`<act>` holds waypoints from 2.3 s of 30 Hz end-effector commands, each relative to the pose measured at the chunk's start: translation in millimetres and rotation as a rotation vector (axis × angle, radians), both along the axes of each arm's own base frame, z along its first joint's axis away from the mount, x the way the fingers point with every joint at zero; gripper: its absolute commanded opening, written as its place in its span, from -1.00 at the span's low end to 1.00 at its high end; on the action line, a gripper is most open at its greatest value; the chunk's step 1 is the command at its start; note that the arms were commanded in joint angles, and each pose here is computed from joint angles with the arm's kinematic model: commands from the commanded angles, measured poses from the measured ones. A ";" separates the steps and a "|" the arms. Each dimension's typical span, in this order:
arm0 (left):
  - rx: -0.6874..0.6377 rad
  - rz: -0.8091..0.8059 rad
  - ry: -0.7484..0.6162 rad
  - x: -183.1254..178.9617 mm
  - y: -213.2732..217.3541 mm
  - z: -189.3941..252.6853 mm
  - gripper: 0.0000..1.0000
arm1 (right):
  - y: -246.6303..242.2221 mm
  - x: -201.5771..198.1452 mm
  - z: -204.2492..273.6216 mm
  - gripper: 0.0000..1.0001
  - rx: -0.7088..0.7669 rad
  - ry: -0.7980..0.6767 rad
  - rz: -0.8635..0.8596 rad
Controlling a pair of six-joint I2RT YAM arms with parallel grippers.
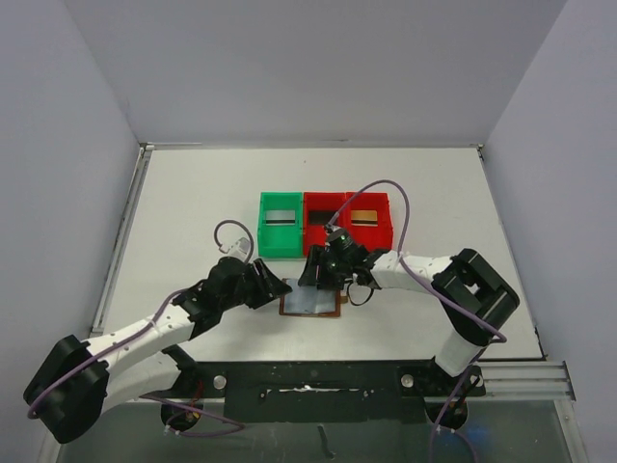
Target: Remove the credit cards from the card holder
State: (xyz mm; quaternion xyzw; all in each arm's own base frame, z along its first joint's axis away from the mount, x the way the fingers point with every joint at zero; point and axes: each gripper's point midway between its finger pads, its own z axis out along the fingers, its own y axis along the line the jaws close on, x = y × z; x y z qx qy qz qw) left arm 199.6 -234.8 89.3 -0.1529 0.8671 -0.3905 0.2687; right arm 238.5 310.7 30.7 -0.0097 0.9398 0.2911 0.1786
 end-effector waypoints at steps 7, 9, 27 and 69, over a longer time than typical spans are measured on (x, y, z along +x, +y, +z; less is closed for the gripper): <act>-0.166 -0.178 -0.093 11.3 -50.7 27.1 -0.12 | -3.3 0.7 11.7 0.10 0.119 -0.008 -0.025; -0.169 -0.194 -0.086 11.3 -54.0 22.3 -0.11 | -4.2 0.5 11.8 0.10 0.122 -0.009 -0.025; -0.226 -0.329 -0.093 5.8 -80.0 12.3 -0.10 | 0.0 3.9 34.1 0.19 0.183 -0.033 -0.015; 0.059 -0.148 -0.084 -7.1 -18.1 -6.9 -0.16 | -25.0 0.5 1.6 0.02 -0.231 0.006 0.016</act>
